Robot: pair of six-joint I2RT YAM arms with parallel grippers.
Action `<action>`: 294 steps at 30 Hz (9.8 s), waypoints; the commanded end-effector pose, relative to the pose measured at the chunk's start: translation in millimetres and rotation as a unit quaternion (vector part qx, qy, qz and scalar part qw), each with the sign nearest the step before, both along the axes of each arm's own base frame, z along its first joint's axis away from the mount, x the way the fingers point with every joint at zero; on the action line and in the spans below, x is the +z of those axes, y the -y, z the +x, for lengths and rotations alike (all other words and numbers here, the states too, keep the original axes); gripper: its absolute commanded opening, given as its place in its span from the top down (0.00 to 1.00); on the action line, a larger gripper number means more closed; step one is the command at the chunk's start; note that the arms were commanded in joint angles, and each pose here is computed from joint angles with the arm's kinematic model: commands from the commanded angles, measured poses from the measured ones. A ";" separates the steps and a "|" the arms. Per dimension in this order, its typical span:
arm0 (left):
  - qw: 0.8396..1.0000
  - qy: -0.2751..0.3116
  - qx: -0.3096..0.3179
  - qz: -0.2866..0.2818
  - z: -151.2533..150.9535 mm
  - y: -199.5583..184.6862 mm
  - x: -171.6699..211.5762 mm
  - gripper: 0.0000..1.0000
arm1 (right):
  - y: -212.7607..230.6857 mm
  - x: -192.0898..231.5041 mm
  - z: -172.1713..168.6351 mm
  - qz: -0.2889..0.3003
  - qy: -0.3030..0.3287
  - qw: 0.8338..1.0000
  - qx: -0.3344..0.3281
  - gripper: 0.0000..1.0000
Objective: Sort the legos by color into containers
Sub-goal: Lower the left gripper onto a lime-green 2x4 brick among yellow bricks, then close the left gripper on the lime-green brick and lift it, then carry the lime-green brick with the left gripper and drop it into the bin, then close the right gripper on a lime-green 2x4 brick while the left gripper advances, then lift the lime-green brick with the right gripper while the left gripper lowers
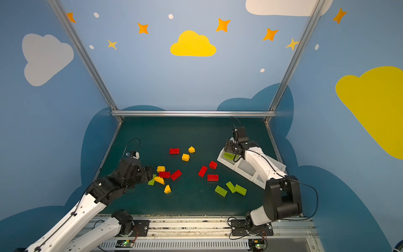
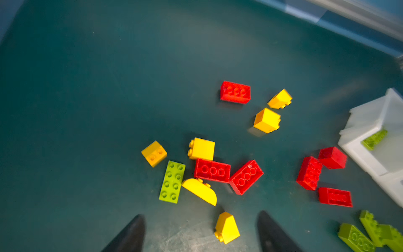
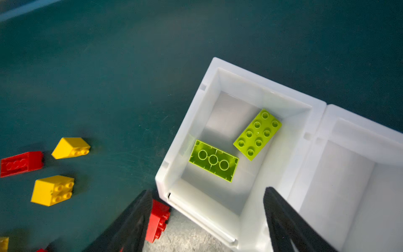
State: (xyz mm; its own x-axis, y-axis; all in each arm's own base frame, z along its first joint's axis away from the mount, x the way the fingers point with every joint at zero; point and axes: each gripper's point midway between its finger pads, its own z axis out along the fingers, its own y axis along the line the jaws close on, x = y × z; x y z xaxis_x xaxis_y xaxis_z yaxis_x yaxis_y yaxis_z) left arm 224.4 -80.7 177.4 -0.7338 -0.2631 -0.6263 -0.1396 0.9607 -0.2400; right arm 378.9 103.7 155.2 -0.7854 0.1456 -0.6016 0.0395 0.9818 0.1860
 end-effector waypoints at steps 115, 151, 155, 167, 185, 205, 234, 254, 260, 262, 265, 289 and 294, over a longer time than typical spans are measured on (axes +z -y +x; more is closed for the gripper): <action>0.943 -0.063 -0.281 -0.166 178.5 361.5 18.5 0.69 | -19.4 94.3 -171.5 0.182 0.162 0.962 0.123 0.20; 0.928 -0.027 -0.292 -0.228 170.2 405.0 14.1 0.32 | 33.5 39.1 -187.3 0.083 0.025 0.996 -0.017 0.22; 0.941 0.010 -0.260 -0.214 157.0 364.6 24.5 0.30 | 33.9 16.8 -186.1 0.087 -0.019 0.995 -0.050 0.23; 0.959 0.021 -0.198 -0.199 107.1 280.7 -18.4 0.29 | 53.6 -53.4 -182.1 0.035 -0.128 0.977 -0.169 0.16; 0.963 -0.022 -0.177 -0.202 73.9 252.4 -62.0 0.29 | 68.2 -120.0 -183.2 0.005 -0.203 0.955 -0.217 0.16; 0.966 -0.034 -0.172 -0.191 67.8 246.9 -72.9 0.29 | 60.6 -114.8 -175.2 0.006 -0.207 0.963 -0.174 0.52; 0.969 -0.026 -0.197 -0.146 34.1 233.7 -72.0 0.30 | -4.0 -74.9 -141.4 0.033 -0.174 0.984 -0.022 0.57; 0.938 -0.064 -0.286 -0.187 18.9 322.3 -98.8 0.30 | -41.3 -77.3 -114.0 0.076 -0.171 0.982 0.014 0.60; 0.937 -0.091 -0.281 -0.187 18.5 329.1 -122.3 0.32 | -42.2 -71.3 -107.6 0.084 -0.160 0.984 0.010 0.61; 0.938 -0.093 -0.279 -0.182 19.6 328.2 -125.6 0.32 | -42.3 -69.2 -105.6 0.084 -0.156 0.984 0.010 0.61; 0.940 -0.093 -0.275 -0.180 21.5 327.3 -126.7 0.32 | -42.8 -67.7 -104.0 0.083 -0.155 0.984 0.011 0.61; 0.948 -0.068 -0.253 -0.180 38.2 312.2 -108.0 0.30 | -45.0 -108.1 -110.1 0.059 -0.209 0.976 0.026 0.63; 0.948 -0.074 -0.260 -0.168 42.0 318.6 -112.5 0.31 | -47.3 -100.2 -109.4 0.070 -0.199 0.977 0.028 0.68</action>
State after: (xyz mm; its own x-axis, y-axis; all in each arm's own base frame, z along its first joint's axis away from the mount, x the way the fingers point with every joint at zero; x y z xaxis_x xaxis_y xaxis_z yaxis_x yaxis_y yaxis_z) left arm 261.3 -393.4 65.4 -0.8930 -0.0284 -0.4491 0.2632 0.7766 -0.5724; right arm 268.6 148.0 50.2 -0.9631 0.1585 -0.2174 0.0934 0.9547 0.2824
